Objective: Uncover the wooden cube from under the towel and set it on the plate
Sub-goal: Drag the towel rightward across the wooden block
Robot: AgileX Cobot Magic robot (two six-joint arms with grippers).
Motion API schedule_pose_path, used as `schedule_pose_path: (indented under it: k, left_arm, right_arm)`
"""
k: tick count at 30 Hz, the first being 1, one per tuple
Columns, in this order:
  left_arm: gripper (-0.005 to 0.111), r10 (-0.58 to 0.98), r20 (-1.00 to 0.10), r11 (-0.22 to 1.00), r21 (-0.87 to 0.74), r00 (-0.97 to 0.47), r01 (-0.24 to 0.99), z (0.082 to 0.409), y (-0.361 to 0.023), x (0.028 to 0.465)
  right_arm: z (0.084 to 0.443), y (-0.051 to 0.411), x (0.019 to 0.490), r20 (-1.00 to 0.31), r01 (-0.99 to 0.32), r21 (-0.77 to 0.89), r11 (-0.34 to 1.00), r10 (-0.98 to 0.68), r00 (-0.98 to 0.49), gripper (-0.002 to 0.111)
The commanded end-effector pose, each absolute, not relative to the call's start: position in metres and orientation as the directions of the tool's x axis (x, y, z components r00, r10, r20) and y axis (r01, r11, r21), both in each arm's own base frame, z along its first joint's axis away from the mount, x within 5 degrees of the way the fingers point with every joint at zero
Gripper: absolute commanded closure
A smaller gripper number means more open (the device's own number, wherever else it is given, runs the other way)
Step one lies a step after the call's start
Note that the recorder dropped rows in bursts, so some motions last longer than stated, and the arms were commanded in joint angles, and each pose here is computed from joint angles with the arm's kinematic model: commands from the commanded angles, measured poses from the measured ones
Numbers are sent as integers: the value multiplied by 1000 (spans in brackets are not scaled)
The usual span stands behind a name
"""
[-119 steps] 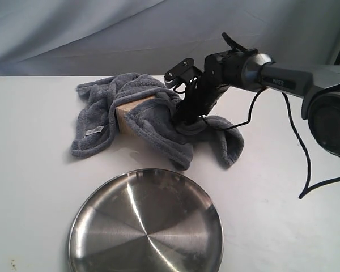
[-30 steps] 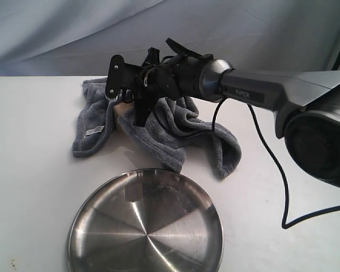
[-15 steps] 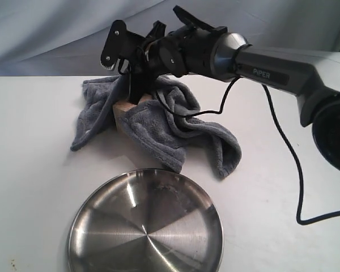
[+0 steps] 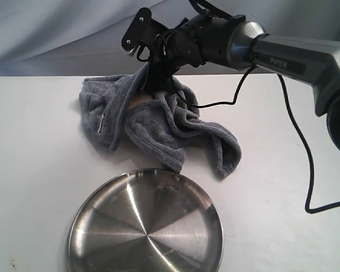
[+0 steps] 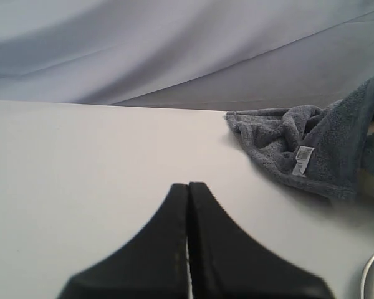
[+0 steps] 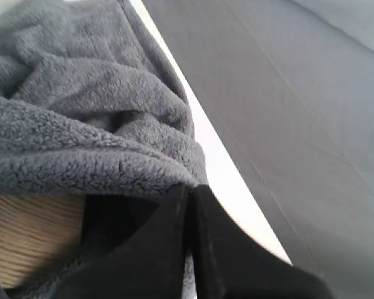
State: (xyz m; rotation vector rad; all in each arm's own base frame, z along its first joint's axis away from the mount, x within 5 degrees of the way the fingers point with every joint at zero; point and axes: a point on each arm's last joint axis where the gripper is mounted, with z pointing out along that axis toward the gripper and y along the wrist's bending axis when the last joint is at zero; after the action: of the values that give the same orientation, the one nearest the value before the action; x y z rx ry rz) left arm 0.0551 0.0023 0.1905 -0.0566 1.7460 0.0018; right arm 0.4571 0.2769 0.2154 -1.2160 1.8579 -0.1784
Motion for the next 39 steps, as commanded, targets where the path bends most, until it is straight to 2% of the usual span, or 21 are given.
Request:
schedule_pose_path:
  k: [1, 10, 16, 22, 27, 33, 39]
  left_arm:
    - [107, -44, -984, 999, -38, -173, -39, 189, 2, 55]
    - [107, -44, -984, 999, -38, -173, -39, 189, 2, 55]
    - [107, -44, -984, 999, -38, -173, -39, 189, 2, 55]
    - [107, -44, -984, 999, -38, -173, -39, 189, 2, 55]
    - [107, -44, -984, 999, -38, -173, -39, 189, 2, 55]
    - [107, -44, -984, 999, -38, -173, -39, 189, 2, 55]
    - [107, -42, -984, 999, -36, -173, -39, 189, 2, 55]
  right_arm:
    - [220, 262, 463, -582, -611, -549, 571, -785, -211, 108]
    - [213, 230, 473, -569, -533, -491, 689, -717, -403, 108]
    - [196, 199, 480, -503, -490, -446, 749, -663, -554, 108]
    - [136, 160, 487, -340, -425, -356, 832, -539, -771, 108]
    - [118, 133, 484, -245, -340, -235, 911, -394, -886, 108]
    - [115, 86, 481, -99, -254, -239, 937, -284, -954, 108]
    - [115, 55, 481, -61, -174, -249, 953, -195, -979, 108]
